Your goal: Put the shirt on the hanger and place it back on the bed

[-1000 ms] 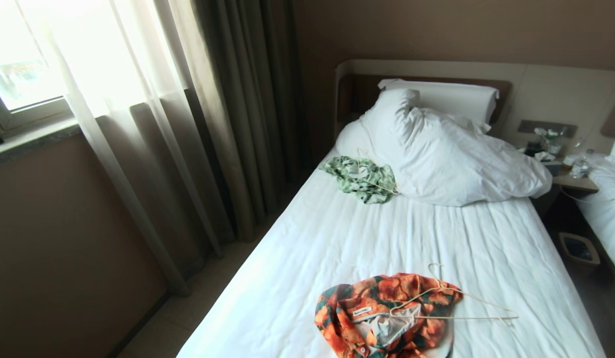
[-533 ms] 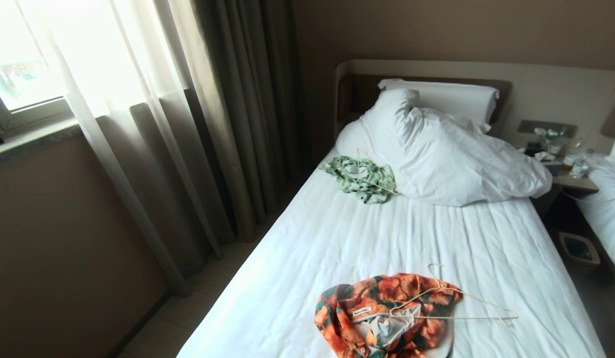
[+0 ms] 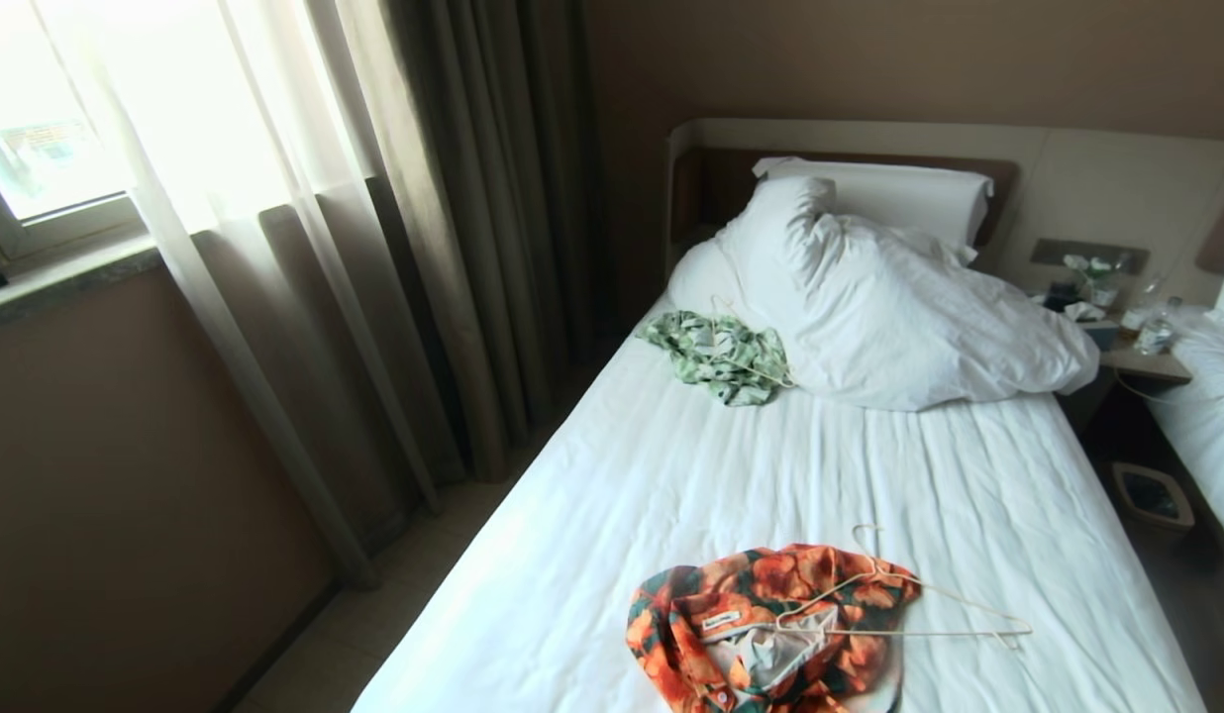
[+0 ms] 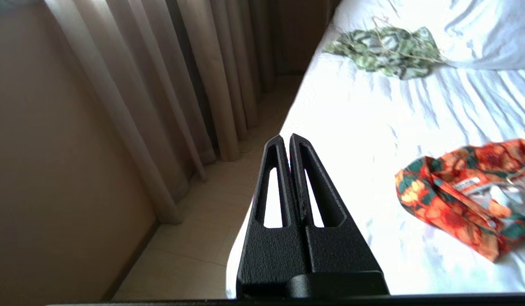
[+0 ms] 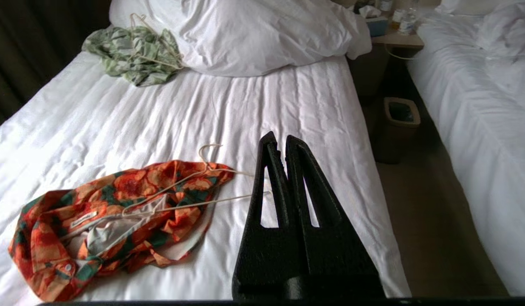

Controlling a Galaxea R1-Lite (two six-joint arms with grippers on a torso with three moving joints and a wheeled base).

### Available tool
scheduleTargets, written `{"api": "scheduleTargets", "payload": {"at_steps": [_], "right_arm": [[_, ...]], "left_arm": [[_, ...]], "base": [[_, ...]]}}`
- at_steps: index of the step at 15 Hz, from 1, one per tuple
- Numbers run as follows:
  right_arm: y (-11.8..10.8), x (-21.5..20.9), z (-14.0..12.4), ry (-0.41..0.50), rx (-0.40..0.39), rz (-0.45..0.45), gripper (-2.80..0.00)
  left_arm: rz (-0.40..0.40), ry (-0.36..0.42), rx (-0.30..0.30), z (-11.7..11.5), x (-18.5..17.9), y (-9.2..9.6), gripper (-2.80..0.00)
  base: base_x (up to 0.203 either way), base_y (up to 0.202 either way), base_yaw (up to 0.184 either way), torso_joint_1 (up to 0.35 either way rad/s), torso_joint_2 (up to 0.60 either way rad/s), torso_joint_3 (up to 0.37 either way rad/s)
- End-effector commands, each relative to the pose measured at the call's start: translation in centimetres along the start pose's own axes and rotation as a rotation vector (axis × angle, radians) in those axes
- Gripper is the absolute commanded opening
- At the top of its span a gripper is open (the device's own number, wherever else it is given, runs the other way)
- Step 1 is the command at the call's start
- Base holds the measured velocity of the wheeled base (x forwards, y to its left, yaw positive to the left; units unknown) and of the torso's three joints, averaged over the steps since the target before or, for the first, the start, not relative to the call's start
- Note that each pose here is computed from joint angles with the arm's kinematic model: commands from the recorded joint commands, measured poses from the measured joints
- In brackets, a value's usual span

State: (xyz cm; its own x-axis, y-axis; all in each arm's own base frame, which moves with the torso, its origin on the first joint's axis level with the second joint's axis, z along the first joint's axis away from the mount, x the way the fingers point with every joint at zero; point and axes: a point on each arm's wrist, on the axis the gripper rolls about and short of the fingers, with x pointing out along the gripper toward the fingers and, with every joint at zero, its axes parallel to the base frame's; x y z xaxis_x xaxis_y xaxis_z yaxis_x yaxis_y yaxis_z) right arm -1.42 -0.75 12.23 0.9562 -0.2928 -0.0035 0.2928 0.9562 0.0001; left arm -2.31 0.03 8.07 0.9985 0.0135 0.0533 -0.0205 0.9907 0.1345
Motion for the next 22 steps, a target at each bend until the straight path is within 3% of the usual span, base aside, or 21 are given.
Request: {"api": "scheduleTargets", "payload": {"at_steps": [1, 3, 7, 8, 10, 17, 22], "right_arm": [[0.0, -0.2, -1.4, 0.002, -0.001, 0.035, -2.8], [0.1, -0.4, -2.9, 0.009, -0.009, 0.079, -2.8], [0.2, -0.9, -3.4, -0.025, -0.009, 0.186, -2.8], [0.2, -1.2, -3.6, -0.025, -0.012, 0.217, -2.8], [0.4, -1.2, -4.5, 0.022, -0.022, 0.292, -2.8], [0.4, -1.2, -4.6, 0.027, 0.002, 0.293, -2.8], [0.4, -1.2, -4.6, 0.027, 0.002, 0.294, -2.8]], "left_arm": [[-0.034, 0.03, -0.011, -0.4, 0.0, -0.1, -2.8], [-0.046, 0.053, -0.024, -0.6, 0.0, -0.2, -2.8], [-0.048, 0.053, -0.033, -0.6, 0.0, -0.2, -2.8], [-0.046, 0.055, -0.059, -0.6, 0.0, -0.2, -2.8], [-0.041, 0.057, -0.084, -0.6, 0.0, -0.2, -2.8], [-0.024, 0.061, -0.12, -0.7, 0.0, -0.1, -2.8], [-0.027, 0.053, -0.099, -0.6, 0.0, -0.1, -2.8]], "base": [[0.0, 0.0, 0.0, 0.0, 0.0, 0.0], [0.0, 0.0, 0.0, 0.0, 0.0, 0.0], [0.0, 0.0, 0.0, 0.0, 0.0, 0.0], [0.0, 0.0, 0.0, 0.0, 0.0, 0.0], [0.0, 0.0, 0.0, 0.0, 0.0, 0.0], [0.0, 0.0, 0.0, 0.0, 0.0, 0.0], [0.0, 0.0, 0.0, 0.0, 0.0, 0.0]]}}
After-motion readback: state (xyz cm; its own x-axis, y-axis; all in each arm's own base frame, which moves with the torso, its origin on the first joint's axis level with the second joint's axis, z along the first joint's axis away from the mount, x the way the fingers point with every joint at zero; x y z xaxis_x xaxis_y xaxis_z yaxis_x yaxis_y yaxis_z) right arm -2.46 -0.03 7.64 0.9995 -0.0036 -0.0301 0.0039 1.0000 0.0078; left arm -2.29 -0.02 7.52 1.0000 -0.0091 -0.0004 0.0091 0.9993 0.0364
